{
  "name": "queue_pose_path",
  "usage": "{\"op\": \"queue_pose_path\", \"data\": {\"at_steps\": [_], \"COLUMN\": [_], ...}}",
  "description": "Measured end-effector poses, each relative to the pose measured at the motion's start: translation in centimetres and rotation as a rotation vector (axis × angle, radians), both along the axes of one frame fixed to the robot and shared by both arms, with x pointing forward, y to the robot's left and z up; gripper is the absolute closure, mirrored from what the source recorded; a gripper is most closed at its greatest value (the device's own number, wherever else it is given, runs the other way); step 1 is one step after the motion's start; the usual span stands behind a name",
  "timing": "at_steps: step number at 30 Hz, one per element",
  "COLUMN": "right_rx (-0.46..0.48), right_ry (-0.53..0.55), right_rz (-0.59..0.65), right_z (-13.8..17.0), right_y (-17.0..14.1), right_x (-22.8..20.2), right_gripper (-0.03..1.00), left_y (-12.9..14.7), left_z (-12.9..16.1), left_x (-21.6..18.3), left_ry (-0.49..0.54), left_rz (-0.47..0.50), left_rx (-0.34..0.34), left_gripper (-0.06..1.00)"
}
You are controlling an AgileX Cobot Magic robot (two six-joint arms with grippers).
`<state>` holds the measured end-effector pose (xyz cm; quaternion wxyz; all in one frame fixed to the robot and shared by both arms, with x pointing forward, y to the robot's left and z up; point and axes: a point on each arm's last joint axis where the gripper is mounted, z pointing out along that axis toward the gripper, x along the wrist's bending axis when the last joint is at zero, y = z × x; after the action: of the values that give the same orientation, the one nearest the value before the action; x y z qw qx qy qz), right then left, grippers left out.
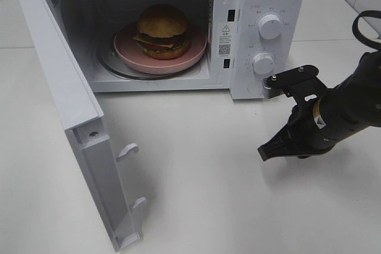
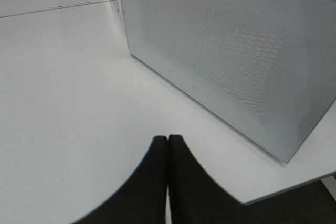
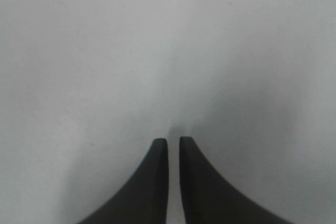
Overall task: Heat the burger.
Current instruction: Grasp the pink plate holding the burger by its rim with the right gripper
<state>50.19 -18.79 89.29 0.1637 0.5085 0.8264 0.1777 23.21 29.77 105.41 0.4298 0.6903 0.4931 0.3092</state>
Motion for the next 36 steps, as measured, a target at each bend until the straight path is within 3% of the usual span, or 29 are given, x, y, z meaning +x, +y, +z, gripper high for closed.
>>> {"op": "queue_pose_path", "data": {"at_steps": [3,9,12,13,17,19,26,27,29,33,36], "right_rx": [-0.067,-0.080,-0.039,0.017,0.091,0.141,0.128,0.112,0.104,0.053,0.027], "right_ry": [0.075,0.202,0.295,0.339,0.371,0.352,0.208,0.131,0.096,-0.085,-0.152], "right_rz": [-0.049,-0.006,0.065,0.113,0.210,0.291,0.473,0.524,0.542,0.625,0.662], "right_z": [0.4,1.6,2.6,3.4,4.6,5.7,7.8,8.6,9.0,10.7,11.4], "right_y": [-0.4,0.4,1.3,2.2,3.3,4.4,7.5,8.8,9.2,11.3,12.0], "right_x": [0.3,0.6,0.7,0.8,1.0,1.3,1.9,2.2,2.3,2.9,3.0], "right_gripper": [0.89,0.89,0.88,0.88,0.87,0.86,0.82,0.77,0.75,0.56,0.51], "left_y": [0.0,0.0,0.0,0.0,0.0,0.0,0.0,0.0,0.0,0.0,0.0], "left_z": [0.0,0.0,0.0,0.0,0.0,0.0,0.0,0.0,0.0,0.0,0.0], "left_x": [0.0,0.0,0.0,0.0,0.0,0.0,0.0,0.0,0.0,0.0,0.0], "left_ry": [0.000,0.000,0.000,0.000,0.000,0.000,0.000,0.000,0.000,0.000,0.000], "left_rz": [0.000,0.000,0.000,0.000,0.000,0.000,0.000,0.000,0.000,0.000,0.000], "left_rx": [0.000,0.000,0.000,0.000,0.000,0.000,0.000,0.000,0.000,0.000,0.000], "left_gripper": [0.94,0.94,0.94,0.94,0.94,0.94,0.94,0.94,0.94,0.94,0.94]}}
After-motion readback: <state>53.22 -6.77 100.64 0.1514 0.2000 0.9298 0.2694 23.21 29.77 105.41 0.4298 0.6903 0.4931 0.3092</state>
